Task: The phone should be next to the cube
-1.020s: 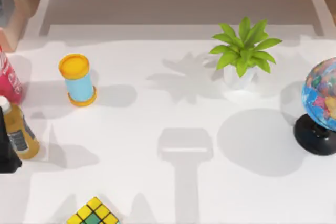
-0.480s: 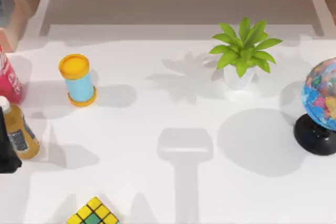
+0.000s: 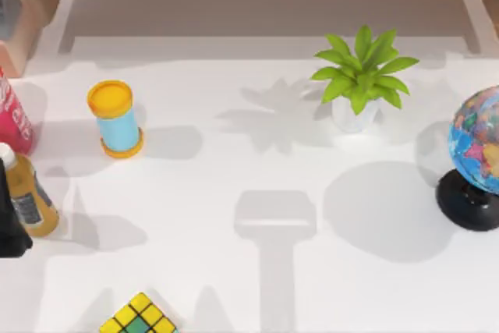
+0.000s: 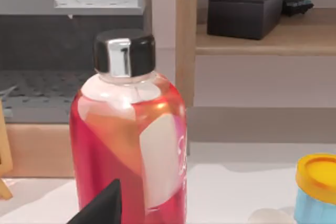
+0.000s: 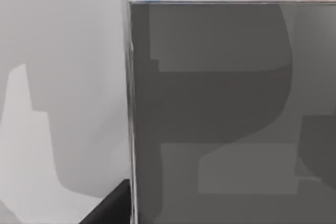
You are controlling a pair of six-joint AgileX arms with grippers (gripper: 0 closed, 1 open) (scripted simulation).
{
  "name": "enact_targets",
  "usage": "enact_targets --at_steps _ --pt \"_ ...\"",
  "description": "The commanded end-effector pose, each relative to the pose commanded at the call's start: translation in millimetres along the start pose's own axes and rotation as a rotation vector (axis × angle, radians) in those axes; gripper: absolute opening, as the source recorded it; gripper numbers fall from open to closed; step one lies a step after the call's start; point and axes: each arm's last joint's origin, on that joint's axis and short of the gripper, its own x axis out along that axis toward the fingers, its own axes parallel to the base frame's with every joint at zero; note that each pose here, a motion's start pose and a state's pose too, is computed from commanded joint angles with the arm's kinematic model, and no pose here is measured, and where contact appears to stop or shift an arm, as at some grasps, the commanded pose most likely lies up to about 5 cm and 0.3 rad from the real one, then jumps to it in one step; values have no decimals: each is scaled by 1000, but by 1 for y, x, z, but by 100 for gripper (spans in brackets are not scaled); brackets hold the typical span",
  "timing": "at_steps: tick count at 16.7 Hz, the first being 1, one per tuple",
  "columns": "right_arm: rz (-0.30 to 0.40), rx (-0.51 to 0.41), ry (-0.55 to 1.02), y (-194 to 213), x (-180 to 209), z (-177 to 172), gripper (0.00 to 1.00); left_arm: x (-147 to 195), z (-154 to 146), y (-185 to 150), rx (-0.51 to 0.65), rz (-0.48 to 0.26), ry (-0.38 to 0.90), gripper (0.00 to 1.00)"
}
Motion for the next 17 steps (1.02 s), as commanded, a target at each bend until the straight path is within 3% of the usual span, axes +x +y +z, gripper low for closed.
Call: enact_targets --at_steps 4,5,17 --pt "0 0 0 0 0 0 2 0 0 0 0 0 0 100" --pt "0 0 0 0 0 0 0 0 0 0 0 0 0 100" --pt "3 7 -4 0 -15 1 0 0 0 0 0 0 0 100"
